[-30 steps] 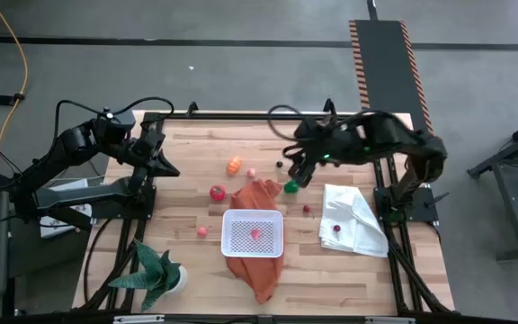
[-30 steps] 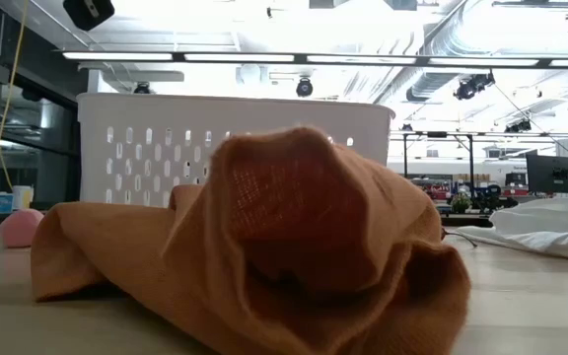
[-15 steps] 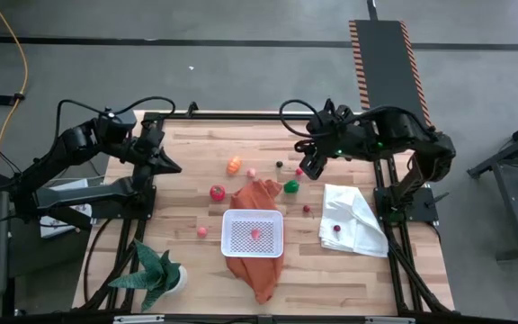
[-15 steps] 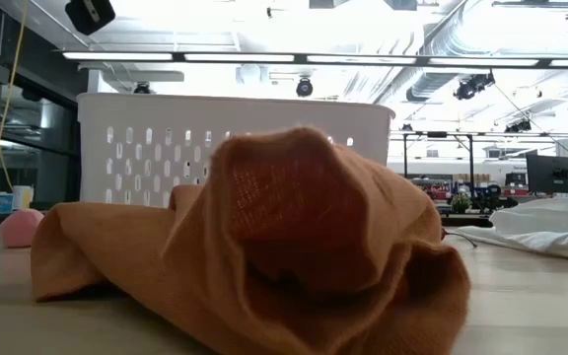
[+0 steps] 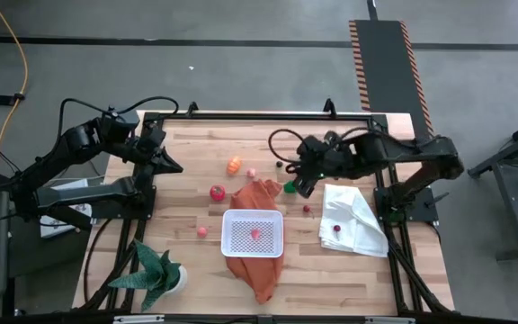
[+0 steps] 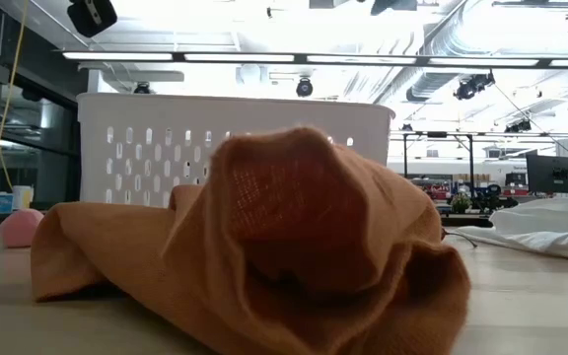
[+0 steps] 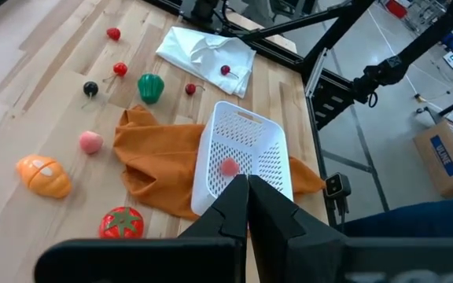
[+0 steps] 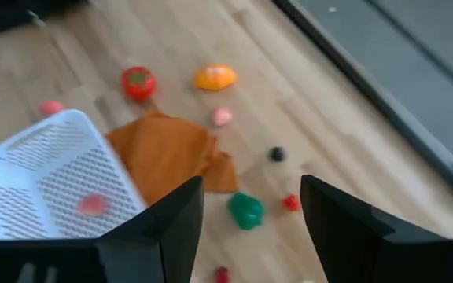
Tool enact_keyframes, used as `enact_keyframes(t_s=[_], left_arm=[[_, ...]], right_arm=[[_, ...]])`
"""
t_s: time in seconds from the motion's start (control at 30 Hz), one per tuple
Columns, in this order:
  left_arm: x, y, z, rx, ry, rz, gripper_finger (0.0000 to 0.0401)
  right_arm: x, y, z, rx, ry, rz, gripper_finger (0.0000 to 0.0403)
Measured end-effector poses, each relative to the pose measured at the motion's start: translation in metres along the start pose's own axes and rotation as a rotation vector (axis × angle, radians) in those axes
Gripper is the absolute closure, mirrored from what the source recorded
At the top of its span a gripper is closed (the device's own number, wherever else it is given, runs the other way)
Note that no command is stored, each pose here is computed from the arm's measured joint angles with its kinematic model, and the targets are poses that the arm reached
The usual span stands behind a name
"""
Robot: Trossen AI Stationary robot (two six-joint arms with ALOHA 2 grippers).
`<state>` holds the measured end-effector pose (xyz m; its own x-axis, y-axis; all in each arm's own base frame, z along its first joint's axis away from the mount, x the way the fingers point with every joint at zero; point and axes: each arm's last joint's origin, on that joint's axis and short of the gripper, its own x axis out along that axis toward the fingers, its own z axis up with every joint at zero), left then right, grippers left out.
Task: Pick and placing Produce into tupperware
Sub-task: Put the red raspberry into the white basket
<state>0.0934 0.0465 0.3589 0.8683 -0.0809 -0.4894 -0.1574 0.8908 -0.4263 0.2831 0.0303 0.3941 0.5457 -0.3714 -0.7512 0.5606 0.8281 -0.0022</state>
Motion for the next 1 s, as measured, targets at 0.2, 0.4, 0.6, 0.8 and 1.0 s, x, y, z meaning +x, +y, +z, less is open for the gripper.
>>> enact_keyframes(t_s=[0.2,0.4,0.6,0.8,1.0], left_arm=[[0.0,0.0,0.0,-0.004,-0.002,0.014,0.04],[0.0,0.002,0.0,-0.025,-0.007,0.057,0.04],[0.001,0.003,0.001,-0.038,-0.007,0.084,0.04],[0.005,0.006,0.005,-0.056,-0.012,0.097,0.04],[0.013,0.011,0.011,-0.076,-0.005,0.098,0.04]], right_arm=[[0.024,-0.009,-0.037,0.149,-0.05,0.113,0.0199],[0.032,-0.028,-0.071,0.274,-0.057,0.129,0.0199],[0.04,-0.045,-0.101,0.371,-0.058,0.131,0.0199],[0.056,-0.067,-0.135,0.522,-0.045,0.1,0.0199],[0.069,-0.084,-0.165,0.667,-0.01,0.086,0.0199]])
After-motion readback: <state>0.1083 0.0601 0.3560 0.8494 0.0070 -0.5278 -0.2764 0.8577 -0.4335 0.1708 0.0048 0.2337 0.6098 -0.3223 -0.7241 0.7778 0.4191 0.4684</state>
